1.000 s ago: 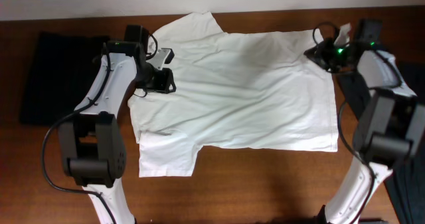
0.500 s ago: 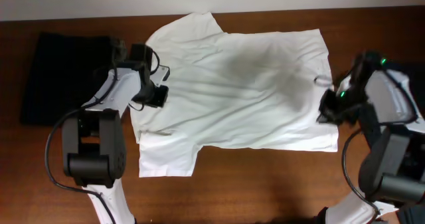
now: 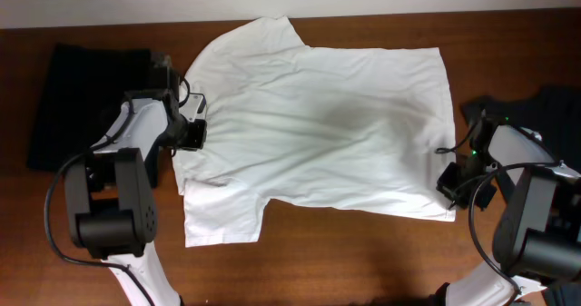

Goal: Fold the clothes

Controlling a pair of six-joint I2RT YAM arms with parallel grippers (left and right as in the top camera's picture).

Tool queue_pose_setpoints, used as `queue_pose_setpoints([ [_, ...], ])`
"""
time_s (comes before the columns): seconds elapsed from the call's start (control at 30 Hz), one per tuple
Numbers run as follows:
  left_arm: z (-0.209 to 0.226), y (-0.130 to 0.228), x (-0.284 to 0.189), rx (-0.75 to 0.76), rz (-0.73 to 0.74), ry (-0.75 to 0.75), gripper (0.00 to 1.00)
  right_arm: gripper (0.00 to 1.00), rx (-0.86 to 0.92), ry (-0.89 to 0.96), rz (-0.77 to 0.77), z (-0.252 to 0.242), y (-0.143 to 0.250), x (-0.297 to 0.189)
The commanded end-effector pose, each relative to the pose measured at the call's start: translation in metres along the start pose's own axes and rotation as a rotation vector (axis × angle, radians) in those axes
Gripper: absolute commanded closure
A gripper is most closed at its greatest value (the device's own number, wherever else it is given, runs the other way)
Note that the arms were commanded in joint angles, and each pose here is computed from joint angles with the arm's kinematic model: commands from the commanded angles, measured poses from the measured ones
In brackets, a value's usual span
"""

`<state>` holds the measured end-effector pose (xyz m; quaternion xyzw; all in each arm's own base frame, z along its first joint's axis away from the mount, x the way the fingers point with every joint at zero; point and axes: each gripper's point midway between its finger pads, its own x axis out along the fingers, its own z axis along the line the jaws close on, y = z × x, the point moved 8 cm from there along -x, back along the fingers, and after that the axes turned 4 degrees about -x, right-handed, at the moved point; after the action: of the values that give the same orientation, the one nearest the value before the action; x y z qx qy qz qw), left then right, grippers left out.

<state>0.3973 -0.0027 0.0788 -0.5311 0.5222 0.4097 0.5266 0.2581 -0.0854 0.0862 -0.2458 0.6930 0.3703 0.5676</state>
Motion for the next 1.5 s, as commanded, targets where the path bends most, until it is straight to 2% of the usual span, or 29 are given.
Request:
queue_pose_setpoints([
  [0.0, -0.007, 0.026, 0.000, -0.032, 0.130, 0.065, 0.83, 0.96, -0.020, -0.081, -0.064, 0.011, -0.018, -0.032],
  [0.03, -0.006, 0.031, 0.001, -0.035, 0.159, 0.054, 0.83, 0.95, -0.040, -0.122, -0.084, 0.016, -0.022, -0.045],
  [0.1, -0.010, 0.028, 0.001, -0.037, 0.136, 0.092, 0.82, 0.94, -0.186, -0.294, -0.118, 0.038, -0.027, -0.064],
  [0.17, -0.018, 0.016, 0.000, -0.032, 0.066, 0.183, 0.74, 0.91, -0.320, -0.440, -0.134, 0.060, -0.025, -0.073],
  [0.2, -0.020, 0.012, -0.002, -0.029, 0.045, 0.205, 0.70, 0.89, -0.340, -0.450, -0.134, 0.065, -0.023, -0.073],
  [0.3, -0.020, -0.016, -0.023, -0.040, -0.050, 0.208, 0.68, 0.84, -0.399, -0.439, -0.160, 0.082, -0.019, -0.073],
  [0.37, -0.021, -0.038, -0.046, -0.028, -0.127, 0.207, 0.66, 0.83, -0.417, -0.449, -0.201, 0.092, -0.022, -0.074],
  [0.4, -0.022, -0.044, -0.051, -0.021, -0.149, 0.205, 0.68, 0.89, -0.397, -0.456, -0.211, 0.094, -0.024, -0.074],
  [0.47, -0.021, -0.055, -0.056, -0.004, -0.213, 0.197, 0.96, 0.96, -0.374, -0.470, -0.236, 0.098, -0.028, -0.072],
  [0.5, -0.020, -0.057, -0.054, -0.002, -0.222, 0.193, 1.00, 0.96, -0.373, -0.472, -0.244, 0.099, -0.030, -0.072],
  [0.63, -0.020, -0.057, -0.029, 0.003, -0.173, 0.153, 1.00, 0.96, -0.375, -0.474, -0.250, 0.099, -0.030, -0.072],
  [0.7, -0.024, -0.057, 0.001, 0.026, -0.132, 0.159, 1.00, 0.96, -0.375, -0.474, -0.250, 0.099, -0.030, -0.072],
  [0.8, -0.029, -0.065, 0.010, 0.048, -0.170, 0.154, 1.00, 0.96, -0.375, -0.474, -0.250, 0.099, -0.030, -0.072],
  [0.87, -0.028, -0.073, 0.014, 0.051, -0.207, 0.095, 1.00, 0.96, -0.375, -0.474, -0.251, 0.099, -0.030, -0.072],
  [1.03, -0.024, -0.091, 0.058, -0.124, -0.266, 0.128, 1.00, 0.96, -0.374, -0.474, -0.250, 0.099, -0.030, -0.072],
  [1.1, -0.026, -0.100, 0.058, -0.130, -0.296, 0.178, 1.00, 0.96, -0.375, -0.474, -0.250, 0.099, -0.030, -0.072],
  [1.2, -0.028, -0.134, 0.020, -0.107, -0.392, 0.193, 0.99, 0.96, -0.375, -0.476, -0.256, 0.099, -0.031, -0.073],
  [1.3, -0.036, -0.167, -0.043, -0.069, -0.489, 0.217, 0.94, 0.96, -0.376, -0.476, -0.257, 0.100, -0.031, -0.073],
  [1.37, -0.041, -0.177, -0.093, -0.011, -0.518, 0.203, 0.86, 0.95, -0.372, -0.468, -0.260, 0.098, -0.032, -0.073],
  [1.47, -0.047, -0.159, -0.154, 0.072, -0.458, 0.150, 0.66, 0.86, -0.356, -0.457, -0.268, 0.093, -0.035, -0.073],
])
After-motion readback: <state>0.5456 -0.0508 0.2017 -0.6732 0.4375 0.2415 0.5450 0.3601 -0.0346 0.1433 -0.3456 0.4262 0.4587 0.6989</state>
